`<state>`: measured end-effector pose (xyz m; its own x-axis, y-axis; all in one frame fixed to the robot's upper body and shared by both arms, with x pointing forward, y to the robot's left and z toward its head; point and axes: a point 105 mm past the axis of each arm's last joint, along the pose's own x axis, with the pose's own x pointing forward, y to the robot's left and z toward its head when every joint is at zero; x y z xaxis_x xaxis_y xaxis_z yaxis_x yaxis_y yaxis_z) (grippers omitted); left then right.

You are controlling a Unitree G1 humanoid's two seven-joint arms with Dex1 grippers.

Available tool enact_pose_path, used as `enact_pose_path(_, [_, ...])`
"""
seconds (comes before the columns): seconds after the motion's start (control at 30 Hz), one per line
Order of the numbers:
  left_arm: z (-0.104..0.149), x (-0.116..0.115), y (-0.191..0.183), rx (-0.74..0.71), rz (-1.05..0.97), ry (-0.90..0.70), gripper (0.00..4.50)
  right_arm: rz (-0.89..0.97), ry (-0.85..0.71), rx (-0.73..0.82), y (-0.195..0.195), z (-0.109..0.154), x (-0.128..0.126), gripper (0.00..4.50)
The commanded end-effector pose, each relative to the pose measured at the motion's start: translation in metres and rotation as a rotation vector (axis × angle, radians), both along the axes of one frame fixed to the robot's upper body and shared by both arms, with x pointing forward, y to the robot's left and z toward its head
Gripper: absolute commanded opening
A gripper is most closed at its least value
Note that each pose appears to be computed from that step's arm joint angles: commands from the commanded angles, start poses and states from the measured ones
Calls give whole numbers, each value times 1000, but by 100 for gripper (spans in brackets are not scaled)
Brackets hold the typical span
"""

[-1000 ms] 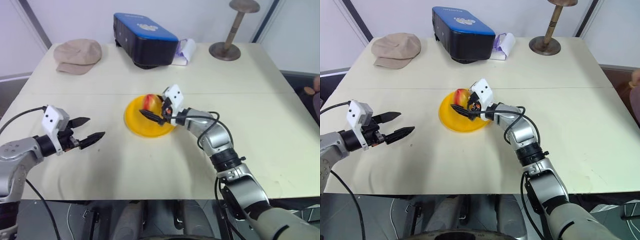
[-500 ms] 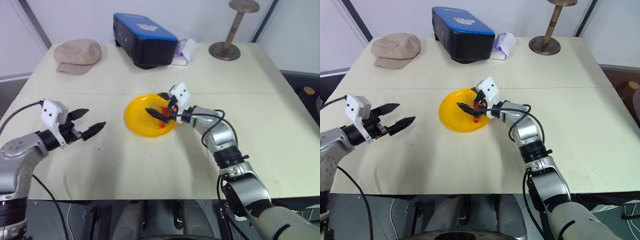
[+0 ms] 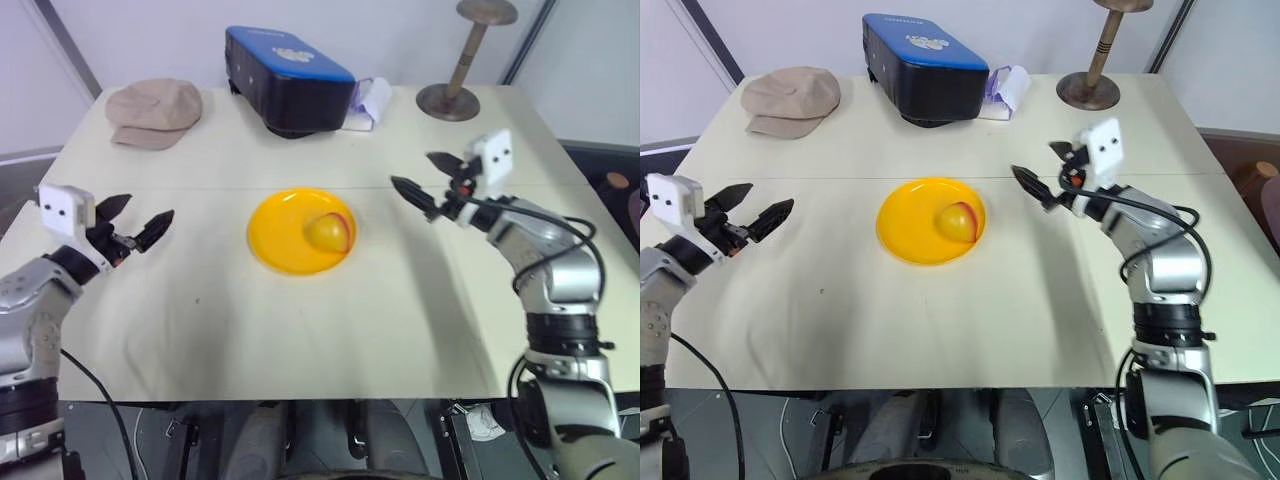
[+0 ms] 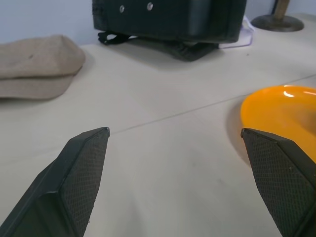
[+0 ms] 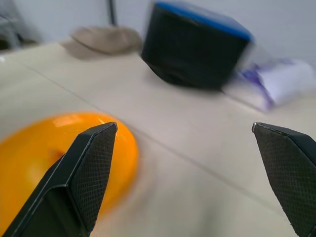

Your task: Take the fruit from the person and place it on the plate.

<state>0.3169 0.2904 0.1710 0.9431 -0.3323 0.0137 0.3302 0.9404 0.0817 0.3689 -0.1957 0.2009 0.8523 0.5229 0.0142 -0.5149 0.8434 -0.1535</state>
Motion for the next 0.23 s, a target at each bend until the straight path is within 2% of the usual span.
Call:
enact_pose_path(0.03, [2,-4,-5,14,5,-30,450,-56,-39,-17,-18,6,-6,449])
enact_pose_path(0.23, [-7,-5,-8,-12,12,-15,450,-112,-11,-17,-33,-8,-8,449])
